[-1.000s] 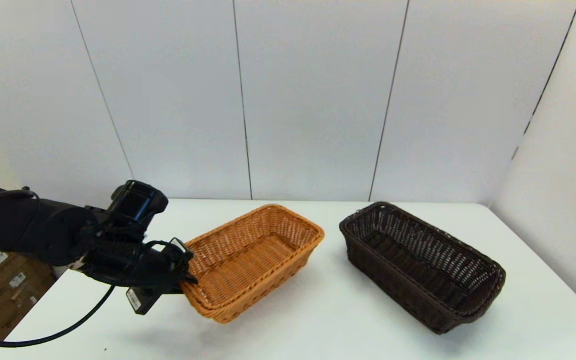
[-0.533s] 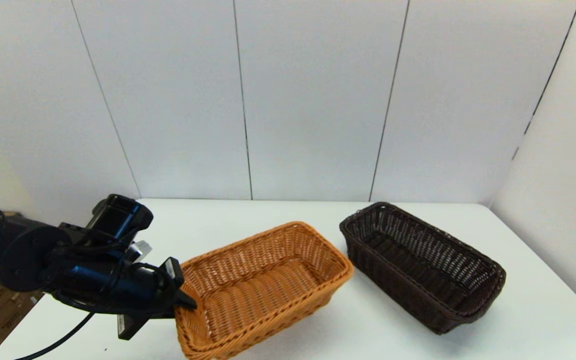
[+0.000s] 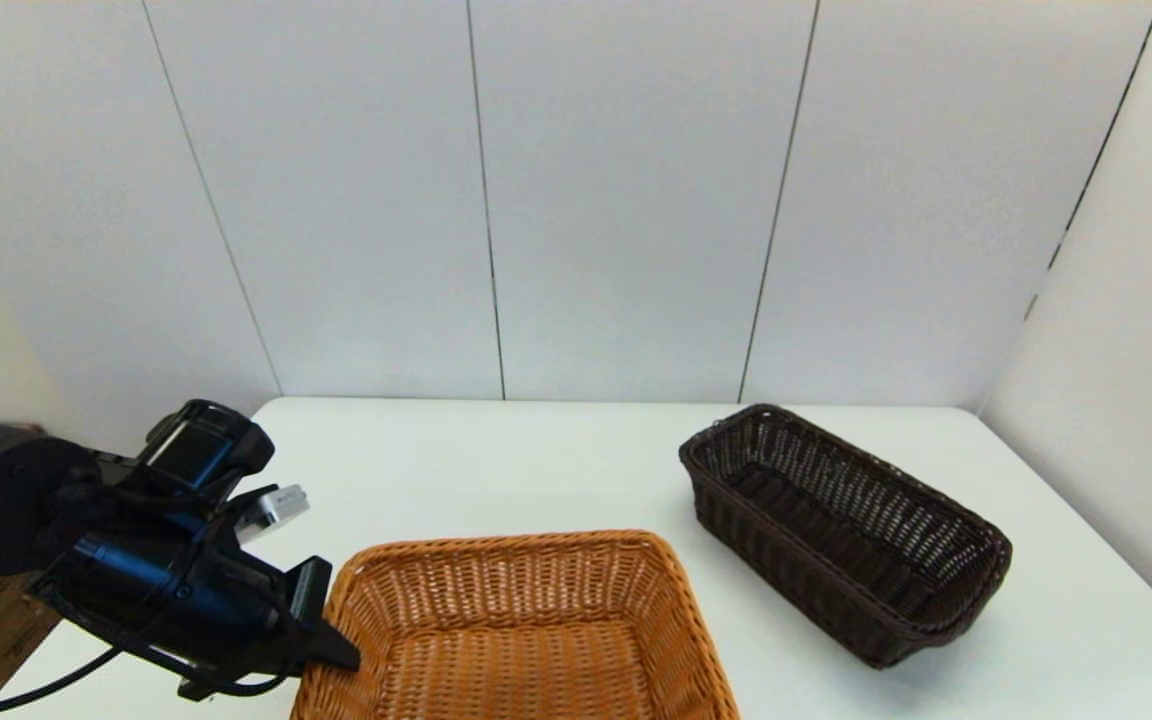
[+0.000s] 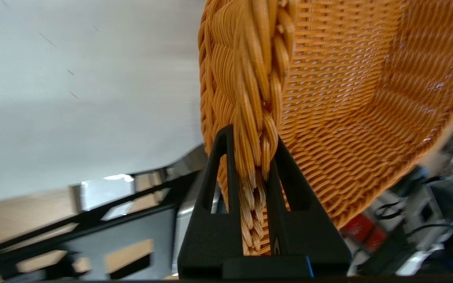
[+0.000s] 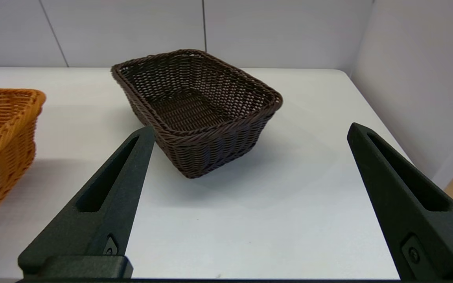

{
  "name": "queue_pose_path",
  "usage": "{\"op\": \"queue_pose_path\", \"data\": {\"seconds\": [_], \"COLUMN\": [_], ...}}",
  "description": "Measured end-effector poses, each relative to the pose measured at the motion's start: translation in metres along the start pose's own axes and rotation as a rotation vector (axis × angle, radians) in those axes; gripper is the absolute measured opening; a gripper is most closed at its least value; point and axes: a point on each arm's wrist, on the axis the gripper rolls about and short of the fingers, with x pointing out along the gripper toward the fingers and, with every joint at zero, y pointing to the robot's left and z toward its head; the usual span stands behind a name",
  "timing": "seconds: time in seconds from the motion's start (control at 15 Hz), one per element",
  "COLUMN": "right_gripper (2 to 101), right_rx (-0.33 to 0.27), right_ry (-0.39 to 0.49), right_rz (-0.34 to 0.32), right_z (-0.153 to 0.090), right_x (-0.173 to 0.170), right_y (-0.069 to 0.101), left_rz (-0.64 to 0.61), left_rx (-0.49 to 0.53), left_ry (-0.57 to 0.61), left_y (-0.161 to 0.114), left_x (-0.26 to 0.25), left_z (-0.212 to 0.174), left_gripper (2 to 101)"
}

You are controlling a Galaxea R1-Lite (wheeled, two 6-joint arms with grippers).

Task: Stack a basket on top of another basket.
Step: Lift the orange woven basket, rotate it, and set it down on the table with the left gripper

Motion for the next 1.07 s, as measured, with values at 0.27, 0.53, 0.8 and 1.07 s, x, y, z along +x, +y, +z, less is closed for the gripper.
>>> {"op": "queue_pose_path", "data": {"seconds": [0.27, 0.53, 0.8, 1.07], "right_gripper": [97.3, 97.4, 97.3, 97.4], "right_rx": [0.0, 0.0, 0.0, 0.0], "right_ry": [0.0, 0.0, 0.0, 0.0], "right_rz": [0.0, 0.0, 0.0, 0.0], "right_z": [0.0, 0.0, 0.0, 0.0], "right_x": [0.0, 0.0, 0.0, 0.0], "right_y": [0.0, 0.0, 0.0, 0.0], "left_rz": [-0.006, -0.025, -0.069, -0.063], "left_rx": [0.042, 0.077, 0.08, 0.107], "left_ry": [0.02, 0.056, 0.08, 0.1], "left_y": [0.0, -0.002, -0.003, -0.001], "left_x": [-0.001, 0.0, 0.008, 0.016], "left_z": [0.019, 0.034, 0.044, 0.049], "left_gripper": [13.8, 13.8, 13.8, 13.8]}}
